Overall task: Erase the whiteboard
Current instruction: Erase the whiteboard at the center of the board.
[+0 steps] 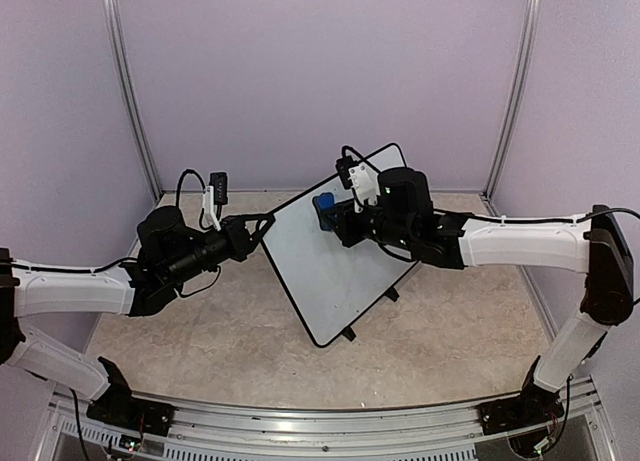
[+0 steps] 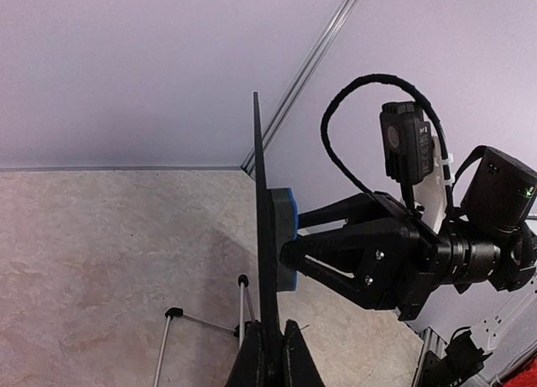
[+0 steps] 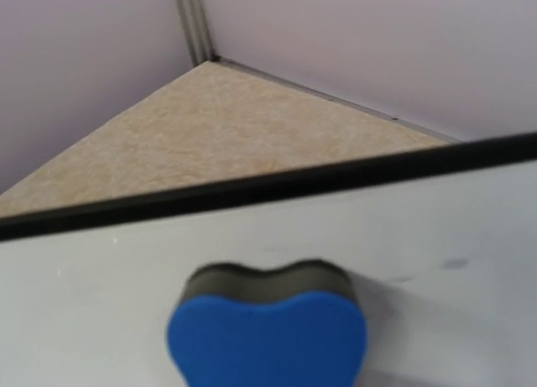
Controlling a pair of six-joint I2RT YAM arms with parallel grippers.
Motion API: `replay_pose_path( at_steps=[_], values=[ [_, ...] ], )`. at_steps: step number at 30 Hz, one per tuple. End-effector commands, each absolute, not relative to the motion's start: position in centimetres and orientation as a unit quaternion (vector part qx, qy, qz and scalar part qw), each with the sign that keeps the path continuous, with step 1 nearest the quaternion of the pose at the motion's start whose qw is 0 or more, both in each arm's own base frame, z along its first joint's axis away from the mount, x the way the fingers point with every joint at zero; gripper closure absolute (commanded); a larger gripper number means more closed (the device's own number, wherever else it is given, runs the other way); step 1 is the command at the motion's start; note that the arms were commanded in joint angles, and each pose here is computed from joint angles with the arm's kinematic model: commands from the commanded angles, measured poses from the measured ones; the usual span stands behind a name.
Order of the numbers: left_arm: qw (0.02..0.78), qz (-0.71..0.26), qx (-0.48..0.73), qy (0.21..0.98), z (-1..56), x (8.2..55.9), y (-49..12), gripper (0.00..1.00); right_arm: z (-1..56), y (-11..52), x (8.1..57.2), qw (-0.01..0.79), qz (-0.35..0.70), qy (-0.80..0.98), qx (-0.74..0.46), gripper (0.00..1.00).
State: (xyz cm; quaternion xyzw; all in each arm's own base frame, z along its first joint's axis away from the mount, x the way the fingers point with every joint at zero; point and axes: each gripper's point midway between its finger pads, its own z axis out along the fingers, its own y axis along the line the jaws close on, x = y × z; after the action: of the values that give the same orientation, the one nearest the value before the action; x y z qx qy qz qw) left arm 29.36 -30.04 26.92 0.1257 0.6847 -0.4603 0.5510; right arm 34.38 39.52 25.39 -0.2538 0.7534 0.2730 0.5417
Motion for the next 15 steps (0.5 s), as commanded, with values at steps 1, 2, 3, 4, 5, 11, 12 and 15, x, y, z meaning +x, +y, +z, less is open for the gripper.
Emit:
replay_pose_path(
  at_steps=[1,2,3,4,5,11,12,15],
  values=[
    [0.462,-0.485,0.248,0.699,22.6,24.3,-33.3,1.00,24.1,34.8,37.4,0.537,0.239,0.787,-0.188,0.76],
    [0.463,-0.486,0.248,0.699,22.7,24.2,-33.3,1.00,24.0,33.9,37.8,0.538,0.233,0.790,-0.177,0.76],
    [0.463,-0.486,0.248,0.699,22.7,24.2,-33.3,1.00,24.1,33.0,38.0,0.543,0.227,0.791,-0.168,0.76],
    [0.463,-0.486,0.248,0.698,22.8,24.2,-33.3,1.00,24.1,32.2,38.2,0.546,0.220,0.792,-0.160,0.76],
    [0.463,-0.486,0.248,0.698,22.7,24.3,-33.3,1.00,24.0,31.4,38.4,0.549,0.211,0.794,-0.153,0.75],
    [0.460,-0.487,0.248,0.700,22.6,24.3,-33.4,1.00,23.8,29.0,38.4,0.557,0.190,0.797,-0.134,0.74],
    [0.460,-0.487,0.247,0.700,22.6,24.3,-33.4,1.00,23.9,29.1,38.3,0.558,0.193,0.796,-0.134,0.74],
    [0.460,-0.487,0.247,0.700,22.6,24.4,-33.5,1.00,23.9,29.9,37.7,0.553,0.219,0.790,-0.147,0.74]
  ],
)
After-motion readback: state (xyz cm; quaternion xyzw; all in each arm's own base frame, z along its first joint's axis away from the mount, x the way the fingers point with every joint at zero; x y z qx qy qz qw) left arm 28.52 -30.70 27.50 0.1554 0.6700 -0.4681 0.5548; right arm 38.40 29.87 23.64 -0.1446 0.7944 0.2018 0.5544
